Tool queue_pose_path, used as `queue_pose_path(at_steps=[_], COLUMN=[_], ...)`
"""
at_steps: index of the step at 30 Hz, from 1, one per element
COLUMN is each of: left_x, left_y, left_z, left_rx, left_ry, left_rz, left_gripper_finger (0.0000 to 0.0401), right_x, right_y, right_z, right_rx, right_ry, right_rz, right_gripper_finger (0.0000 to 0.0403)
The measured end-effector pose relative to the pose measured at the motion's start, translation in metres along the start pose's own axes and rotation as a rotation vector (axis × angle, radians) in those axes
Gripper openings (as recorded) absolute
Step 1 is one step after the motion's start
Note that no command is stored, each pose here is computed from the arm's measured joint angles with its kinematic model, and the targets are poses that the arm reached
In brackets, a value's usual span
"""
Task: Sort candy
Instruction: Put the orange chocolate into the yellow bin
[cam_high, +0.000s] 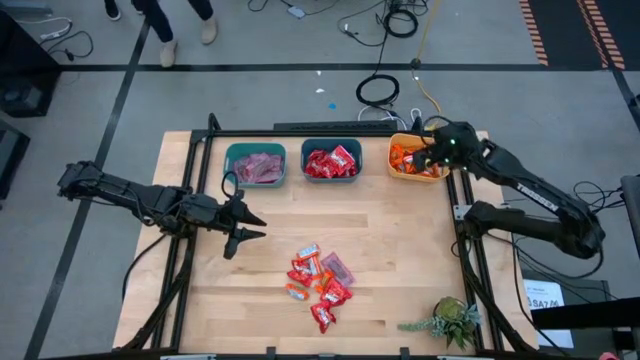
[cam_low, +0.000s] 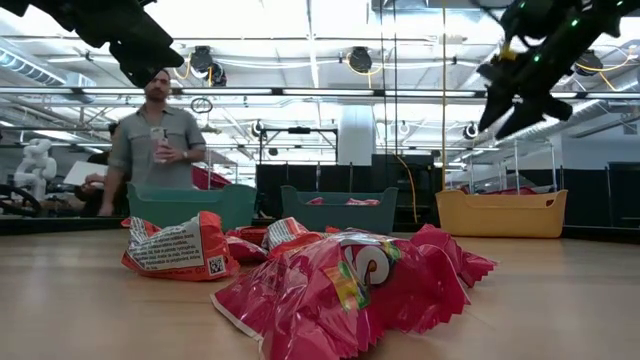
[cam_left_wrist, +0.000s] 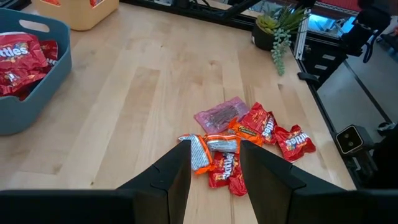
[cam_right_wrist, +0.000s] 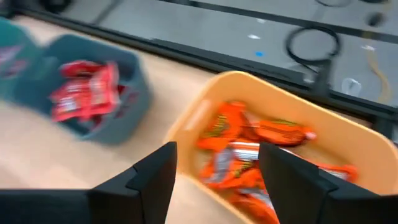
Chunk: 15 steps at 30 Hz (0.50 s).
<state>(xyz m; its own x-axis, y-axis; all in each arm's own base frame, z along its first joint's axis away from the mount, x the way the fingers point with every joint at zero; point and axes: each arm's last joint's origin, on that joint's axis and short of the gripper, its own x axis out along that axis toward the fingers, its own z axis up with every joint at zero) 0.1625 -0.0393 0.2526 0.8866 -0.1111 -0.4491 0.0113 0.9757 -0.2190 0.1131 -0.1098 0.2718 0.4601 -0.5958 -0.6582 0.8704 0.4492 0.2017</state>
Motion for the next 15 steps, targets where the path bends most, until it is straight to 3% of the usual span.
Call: queue_pose_path(at_steps=[9, 15], left_x=[0.0, 0.0], left_y=[0.0, 0.0], left_z=[0.0, 0.0], left_rx=[0.001, 0.001], left_ry=[0.0, 0.0], left_rz=[0.002, 0.002], left_gripper_finger=[0.0146, 0.0146], right_x=[-0.019, -0.022], right_y=[0.035, 0.07], right_z=[0.0, 0.0], right_rx=[-0.107, -0.296], right_ry=[-0.089, -0.16], right_rz=[0.38, 0.64], right_gripper_finger=[0.021, 0.021])
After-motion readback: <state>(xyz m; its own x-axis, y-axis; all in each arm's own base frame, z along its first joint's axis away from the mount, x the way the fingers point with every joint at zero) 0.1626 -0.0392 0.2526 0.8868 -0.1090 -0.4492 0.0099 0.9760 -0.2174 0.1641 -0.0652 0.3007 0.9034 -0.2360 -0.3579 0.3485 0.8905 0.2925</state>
